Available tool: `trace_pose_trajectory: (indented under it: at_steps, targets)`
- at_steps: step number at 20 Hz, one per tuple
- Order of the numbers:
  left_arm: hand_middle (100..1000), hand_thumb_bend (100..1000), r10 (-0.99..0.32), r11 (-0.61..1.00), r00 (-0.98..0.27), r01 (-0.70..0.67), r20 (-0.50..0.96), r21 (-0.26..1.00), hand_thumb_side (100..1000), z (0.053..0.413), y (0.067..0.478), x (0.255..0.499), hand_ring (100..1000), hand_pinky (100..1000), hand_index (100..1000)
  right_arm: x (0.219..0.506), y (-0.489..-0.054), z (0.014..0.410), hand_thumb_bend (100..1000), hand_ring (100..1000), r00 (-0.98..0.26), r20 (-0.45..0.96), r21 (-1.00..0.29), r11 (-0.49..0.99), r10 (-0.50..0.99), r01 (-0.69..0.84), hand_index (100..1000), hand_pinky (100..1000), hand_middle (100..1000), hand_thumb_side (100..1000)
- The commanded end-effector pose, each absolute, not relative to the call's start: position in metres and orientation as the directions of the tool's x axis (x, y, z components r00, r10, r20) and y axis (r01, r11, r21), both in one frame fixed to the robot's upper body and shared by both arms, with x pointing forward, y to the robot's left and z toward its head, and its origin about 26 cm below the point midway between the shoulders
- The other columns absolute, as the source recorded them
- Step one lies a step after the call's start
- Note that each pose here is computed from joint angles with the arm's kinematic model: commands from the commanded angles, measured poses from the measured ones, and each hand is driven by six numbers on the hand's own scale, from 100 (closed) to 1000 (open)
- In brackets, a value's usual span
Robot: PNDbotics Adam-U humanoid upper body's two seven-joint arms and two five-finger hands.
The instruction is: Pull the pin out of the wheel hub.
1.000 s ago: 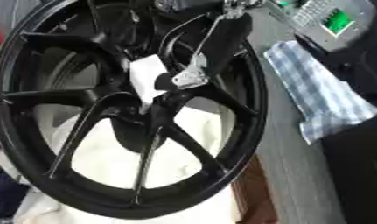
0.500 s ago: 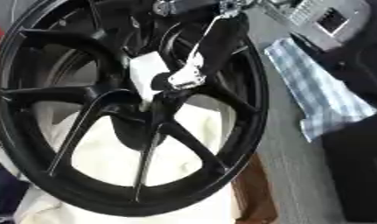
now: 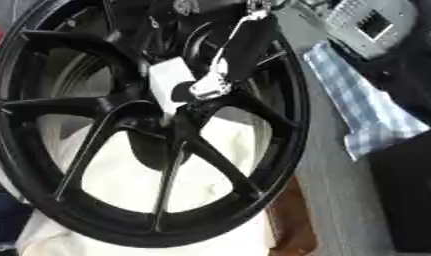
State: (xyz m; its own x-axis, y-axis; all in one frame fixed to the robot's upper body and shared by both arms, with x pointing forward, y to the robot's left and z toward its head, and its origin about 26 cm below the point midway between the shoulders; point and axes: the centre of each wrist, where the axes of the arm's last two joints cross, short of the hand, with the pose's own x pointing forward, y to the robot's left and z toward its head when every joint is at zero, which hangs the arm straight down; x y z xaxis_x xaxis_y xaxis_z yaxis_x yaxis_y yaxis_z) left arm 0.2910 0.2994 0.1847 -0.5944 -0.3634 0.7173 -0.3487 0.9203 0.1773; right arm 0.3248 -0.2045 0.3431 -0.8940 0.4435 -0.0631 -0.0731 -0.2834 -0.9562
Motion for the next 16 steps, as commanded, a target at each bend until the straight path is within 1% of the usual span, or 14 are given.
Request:
trace_pose_trajectory:
  at_steps: [1, 9, 12, 15, 16]
  targets:
    - [573, 100, -0.373, 0.918, -0.619, -0.355, 0.691, 0.177, 654, 0.1934, 0.2993, 0.2888, 575, 688, 699, 0.3257, -0.2084, 0.3469, 359, 874, -0.881, -0.094, -0.955, -0.293, 0.463, -0.052, 875, 876, 721, 616]
    - [572, 100, -0.371, 0.919, -0.621, -0.353, 0.691, 0.176, 654, 0.1935, 0.2987, 0.289, 574, 688, 699, 0.3286, -0.2081, 0.3432, 377, 856, -0.878, -0.101, -0.952, -0.302, 0.467, -0.051, 839, 864, 666, 587]
    - [571, 100, -0.371, 0.919, -0.62, -0.353, 0.691, 0.176, 654, 0.1935, 0.2986, 0.289, 573, 688, 699, 0.3293, -0.208, 0.3421, 380, 852, -0.878, -0.098, -0.952, -0.3, 0.468, -0.054, 792, 856, 608, 566]
    - [570, 100, -0.37, 0.919, -0.621, -0.353, 0.691, 0.175, 654, 0.1935, 0.2985, 0.2891, 573, 689, 699, 0.3294, -0.2073, 0.3421, 356, 871, -0.879, -0.089, -0.957, -0.286, 0.469, -0.056, 710, 851, 532, 545]
    - [570, 100, -0.37, 0.919, -0.621, -0.353, 0.691, 0.175, 654, 0.1936, 0.2985, 0.2891, 573, 689, 699, 0.3293, -0.207, 0.3421, 356, 871, -0.879, -0.084, -0.959, -0.278, 0.47, -0.057, 710, 851, 532, 545]
